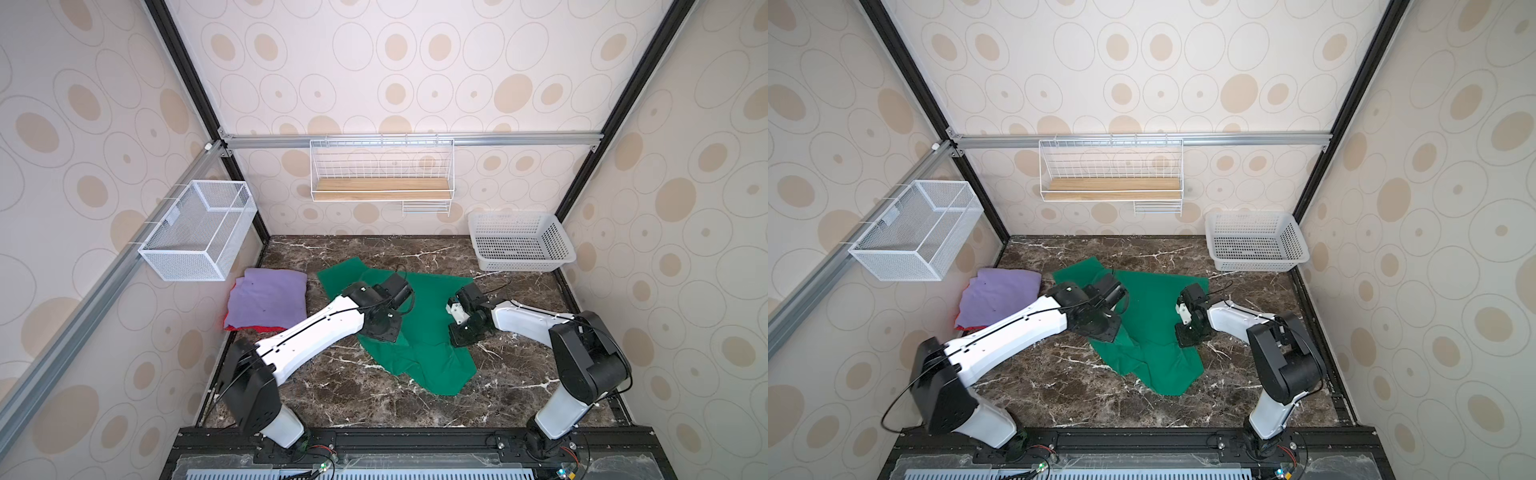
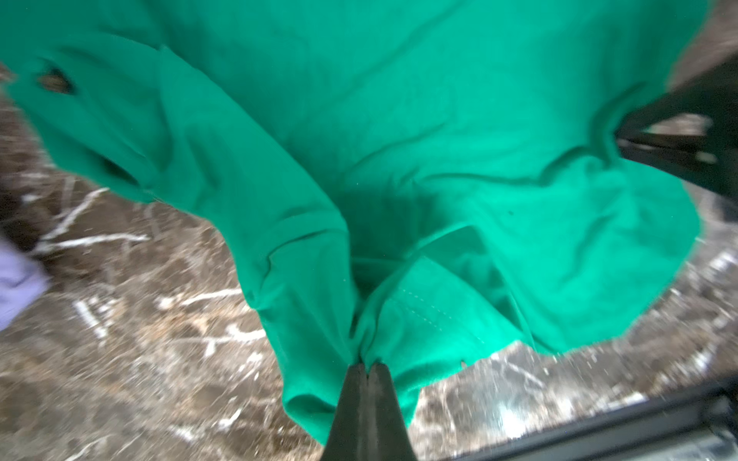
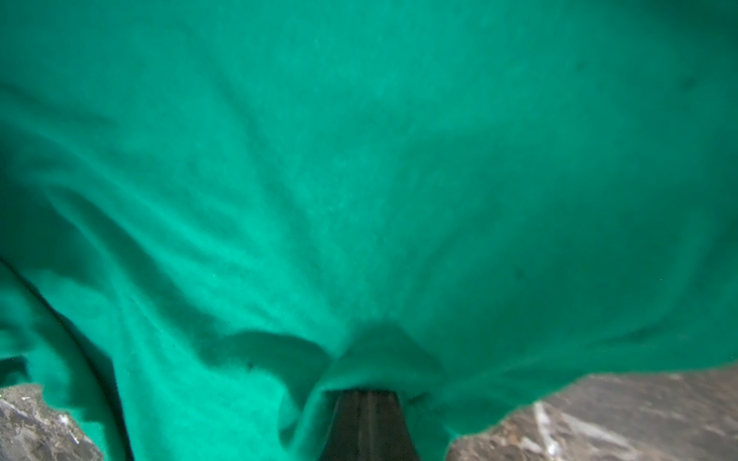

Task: Fold and stack t-shirts
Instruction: Smooth out the T-shirt at the center of the board.

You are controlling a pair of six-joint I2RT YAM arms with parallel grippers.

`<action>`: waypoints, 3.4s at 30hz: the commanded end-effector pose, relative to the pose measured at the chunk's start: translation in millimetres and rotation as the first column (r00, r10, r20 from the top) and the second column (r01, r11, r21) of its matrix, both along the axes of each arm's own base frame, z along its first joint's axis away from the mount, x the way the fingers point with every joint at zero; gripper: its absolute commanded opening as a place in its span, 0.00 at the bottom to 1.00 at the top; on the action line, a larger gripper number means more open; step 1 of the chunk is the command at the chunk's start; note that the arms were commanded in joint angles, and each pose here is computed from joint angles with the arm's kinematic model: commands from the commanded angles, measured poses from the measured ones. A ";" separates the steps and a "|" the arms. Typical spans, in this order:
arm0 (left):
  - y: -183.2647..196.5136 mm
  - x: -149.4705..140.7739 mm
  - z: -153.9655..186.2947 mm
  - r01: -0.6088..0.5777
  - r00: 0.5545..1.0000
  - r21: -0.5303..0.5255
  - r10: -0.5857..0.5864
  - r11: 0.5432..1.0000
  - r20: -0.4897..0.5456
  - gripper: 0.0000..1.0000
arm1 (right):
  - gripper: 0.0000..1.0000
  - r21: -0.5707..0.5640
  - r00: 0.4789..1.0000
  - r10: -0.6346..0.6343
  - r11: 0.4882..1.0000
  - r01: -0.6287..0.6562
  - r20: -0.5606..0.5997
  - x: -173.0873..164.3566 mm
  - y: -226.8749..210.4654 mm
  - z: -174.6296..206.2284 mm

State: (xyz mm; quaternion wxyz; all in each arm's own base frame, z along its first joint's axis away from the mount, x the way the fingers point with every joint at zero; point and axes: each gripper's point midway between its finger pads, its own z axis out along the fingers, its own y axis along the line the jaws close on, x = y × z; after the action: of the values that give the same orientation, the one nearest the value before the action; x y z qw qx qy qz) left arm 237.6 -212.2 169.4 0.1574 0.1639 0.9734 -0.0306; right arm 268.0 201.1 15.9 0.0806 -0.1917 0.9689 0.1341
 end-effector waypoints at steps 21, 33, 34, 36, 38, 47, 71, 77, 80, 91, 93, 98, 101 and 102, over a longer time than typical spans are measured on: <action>126.6 -189.6 -2.5 -0.217 0.946 -0.174 0.162 0.961 -0.281 0.73 | 0.07 -0.184 0.992 -0.079 0.981 0.060 -0.094 -39.3 -41.9 -22.6; 133.3 -77.6 -3.6 -0.293 0.956 0.188 0.293 0.937 0.028 0.95 | 0.05 -0.143 0.997 -0.032 0.989 0.042 0.069 -1.5 -20.4 51.4; 132.5 -66.2 -7.6 -0.323 0.946 0.187 0.322 0.928 0.034 0.87 | 0.02 -0.129 0.996 -0.018 0.991 0.028 0.083 1.9 -14.5 58.1; 123.6 -35.5 -15.8 -0.389 0.921 0.124 0.383 0.913 0.068 0.58 | 0.00 -0.078 0.993 0.013 0.997 -0.003 0.120 11.7 3.8 71.7; 121.8 -12.8 -24.6 -0.447 0.894 0.086 0.441 0.890 0.076 0.12 | 0.00 -0.029 0.989 0.038 0.999 -0.034 0.144 21.1 21.4 77.5; 114.7 86.4 -65.7 -0.568 0.823 0.031 0.567 0.823 0.023 0.00 | 0.00 -0.063 0.995 0.050 0.997 -0.044 0.089 80.3 63.4 29.3; 132.3 171.2 -163.7 -0.650 0.717 0.079 0.644 0.756 -0.268 0.00 | 0.00 -0.178 0.931 -0.314 0.943 0.282 -0.186 81.2 -67.2 -48.4; 116.0 214.1 -160.8 -0.573 0.767 0.058 0.560 0.817 -0.313 0.00 | 0.00 -0.192 0.943 -0.299 0.944 0.269 -0.148 95.8 -68.8 -36.7; 107.0 230.9 -164.9 -0.515 0.786 0.062 0.500 0.855 -0.363 0.00 | 0.00 -0.196 0.949 -0.285 0.947 0.256 -0.136 109.5 -66.5 -34.0; 118.6 242.8 -71.1 -0.499 0.860 -0.071 0.483 0.864 -0.163 0.67 | 0.00 -0.266 0.977 -0.215 0.942 0.207 0.000 160.6 -72.4 4.7; 124.6 226.7 -49.1 -0.507 0.860 -0.089 0.497 0.857 -0.116 0.81 | 0.00 -0.267 0.976 -0.214 0.939 0.215 0.035 157.3 -76.6 15.8; 126.3 177.0 -50.4 -0.493 0.864 -0.089 0.474 0.865 -0.171 0.73 | 0.00 -0.258 0.975 -0.217 0.940 0.222 0.050 145.6 -76.8 28.4; 125.1 154.7 -75.5 -0.481 0.858 -0.066 0.453 0.874 -0.243 0.48 | 0.00 -0.263 0.981 -0.185 0.946 0.192 0.051 136.9 -65.2 30.3; 125.0 148.1 -84.7 -0.477 0.854 -0.054 0.448 0.878 -0.264 0.36 | 0.00 -0.269 0.984 -0.168 0.947 0.177 0.053 133.2 -60.4 30.4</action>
State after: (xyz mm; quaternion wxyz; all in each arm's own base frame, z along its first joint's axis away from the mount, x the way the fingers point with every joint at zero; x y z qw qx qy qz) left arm 403.5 -87.1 129.4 0.1103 -0.0934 0.9869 -0.0721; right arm 413.2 132.8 37.4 0.0778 -0.0960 0.9923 0.0001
